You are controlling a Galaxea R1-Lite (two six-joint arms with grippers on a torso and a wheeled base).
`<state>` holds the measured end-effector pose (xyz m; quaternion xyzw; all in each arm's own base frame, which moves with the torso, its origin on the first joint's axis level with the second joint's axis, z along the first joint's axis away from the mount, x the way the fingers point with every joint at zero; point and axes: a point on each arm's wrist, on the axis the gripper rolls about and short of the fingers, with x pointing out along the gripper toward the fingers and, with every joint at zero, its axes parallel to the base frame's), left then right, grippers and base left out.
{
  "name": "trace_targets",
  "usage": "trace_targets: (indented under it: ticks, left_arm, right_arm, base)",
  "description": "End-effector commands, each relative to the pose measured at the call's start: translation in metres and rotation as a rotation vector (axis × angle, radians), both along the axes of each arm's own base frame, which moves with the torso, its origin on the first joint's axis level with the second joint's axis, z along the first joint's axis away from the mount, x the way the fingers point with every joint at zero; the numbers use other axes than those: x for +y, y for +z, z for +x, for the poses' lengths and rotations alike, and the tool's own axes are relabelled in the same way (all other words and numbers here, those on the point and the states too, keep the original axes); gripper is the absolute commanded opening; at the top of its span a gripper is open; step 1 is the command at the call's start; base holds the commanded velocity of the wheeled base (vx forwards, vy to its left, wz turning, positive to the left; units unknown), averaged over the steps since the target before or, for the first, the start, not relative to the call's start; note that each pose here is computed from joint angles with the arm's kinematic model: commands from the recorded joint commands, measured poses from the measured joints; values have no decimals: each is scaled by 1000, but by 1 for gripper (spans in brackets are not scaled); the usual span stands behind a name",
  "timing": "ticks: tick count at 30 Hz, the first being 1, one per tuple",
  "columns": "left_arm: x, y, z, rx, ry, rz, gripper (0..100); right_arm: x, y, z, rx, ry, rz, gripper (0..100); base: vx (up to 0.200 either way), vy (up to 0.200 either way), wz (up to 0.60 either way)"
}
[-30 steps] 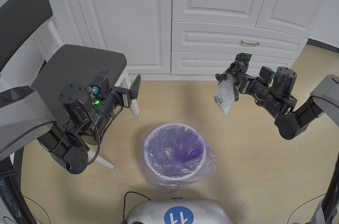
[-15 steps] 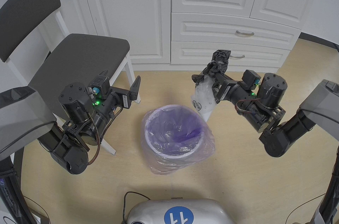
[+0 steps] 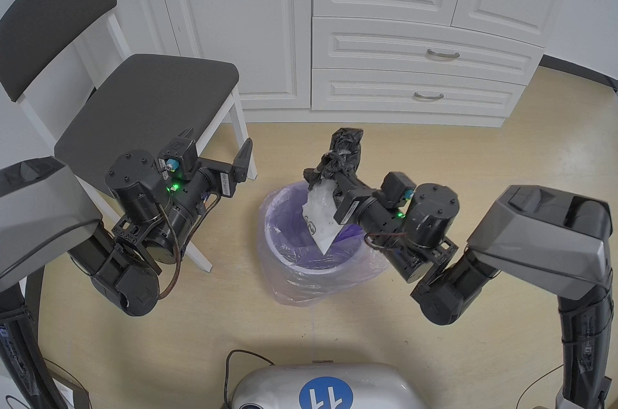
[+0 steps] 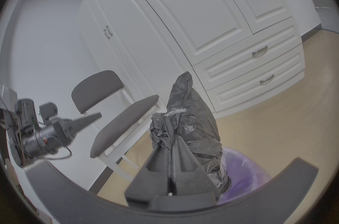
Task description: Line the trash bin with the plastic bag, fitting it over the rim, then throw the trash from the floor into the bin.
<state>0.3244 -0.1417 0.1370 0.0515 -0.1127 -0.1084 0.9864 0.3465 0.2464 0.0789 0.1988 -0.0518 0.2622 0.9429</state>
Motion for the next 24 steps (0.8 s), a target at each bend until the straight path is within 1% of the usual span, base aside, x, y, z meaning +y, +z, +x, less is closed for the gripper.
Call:
trace_targets:
  ticks: [1,5,6,9,12,16,19,24]
  left_arm:
    - [0,-2,2,3,4,2,100]
    - [0,-2,2,3,4,2,100]
    - [0,-2,2,2,4,1,100]
    - [1,-2,2,4,4,2,100]
    - [1,-2,2,4,4,2,100]
    - [2,-2,2,4,9,4,100]
    - [4,-1,2,3,12,3,100]
    - [4,-2,3,3,13,2,100]
  right_arm:
    - [18,-46,5,54,23,-30,0]
    - [20,-52,9,57,24,-28,0]
    - [25,-64,18,51,18,-23,0]
    - [31,-67,30,20,10,-1,0]
    - [38,-72,43,17,-1,1,0]
    - [30,-85,58,36,-34,-18,0]
    - [28,-98,61,58,-39,-36,0]
    - [34,-114,52,87,-19,-59,0]
  base:
    - [0,0,0]
    - [0,0,0]
    - [0,0,0]
    - [0,0,0]
    - [0,0,0]
    - [0,0,0]
    - [0,0,0]
    - [0,0,0]
